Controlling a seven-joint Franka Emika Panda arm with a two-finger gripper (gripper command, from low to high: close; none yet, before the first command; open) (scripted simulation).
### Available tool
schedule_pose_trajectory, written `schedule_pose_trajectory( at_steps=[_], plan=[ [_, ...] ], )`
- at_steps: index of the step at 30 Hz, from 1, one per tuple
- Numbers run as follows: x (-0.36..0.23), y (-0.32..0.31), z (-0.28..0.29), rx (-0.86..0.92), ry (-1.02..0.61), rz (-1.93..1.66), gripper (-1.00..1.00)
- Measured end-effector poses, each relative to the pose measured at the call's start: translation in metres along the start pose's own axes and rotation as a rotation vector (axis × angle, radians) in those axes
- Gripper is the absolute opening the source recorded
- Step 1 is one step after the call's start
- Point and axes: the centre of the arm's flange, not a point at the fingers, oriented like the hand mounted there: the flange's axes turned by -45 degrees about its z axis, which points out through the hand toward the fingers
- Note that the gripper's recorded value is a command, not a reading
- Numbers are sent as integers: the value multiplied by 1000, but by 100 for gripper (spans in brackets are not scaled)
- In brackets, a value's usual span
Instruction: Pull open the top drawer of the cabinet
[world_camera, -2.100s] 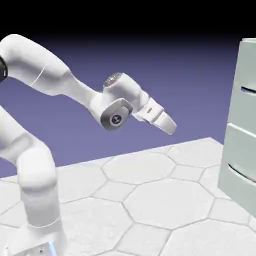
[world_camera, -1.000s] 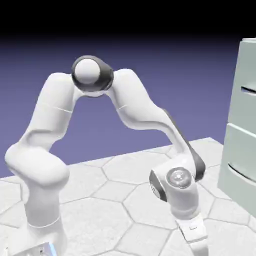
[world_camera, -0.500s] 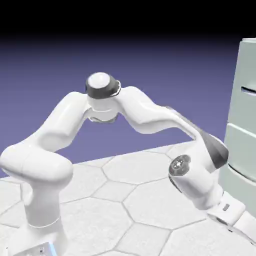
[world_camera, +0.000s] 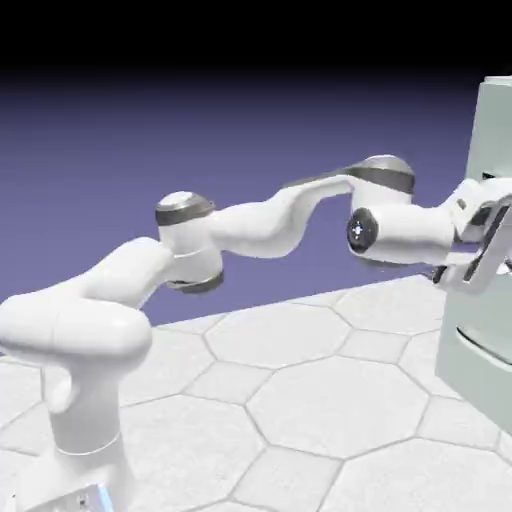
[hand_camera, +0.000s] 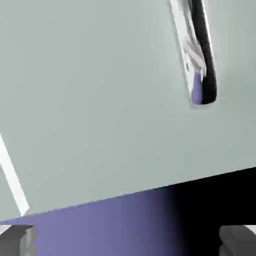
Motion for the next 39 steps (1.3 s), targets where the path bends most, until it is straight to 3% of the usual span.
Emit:
schedule_pose_trajectory(
  at_steps=[1, 7, 8, 19, 37, 38, 39],
  plan=[
    [26, 8, 5, -29, 55, -63, 0],
    [28, 9, 48, -29, 55, -64, 0],
    [29, 9, 55, -29, 55, -64, -100],
    [24, 7, -25, -26, 55, -64, -100],
    [12, 1, -231, -27, 55, -64, -100],
    [12, 1, -239, -27, 55, -64, 100],
    [12, 1, -239, -29, 55, -64, 100]
  ],
)
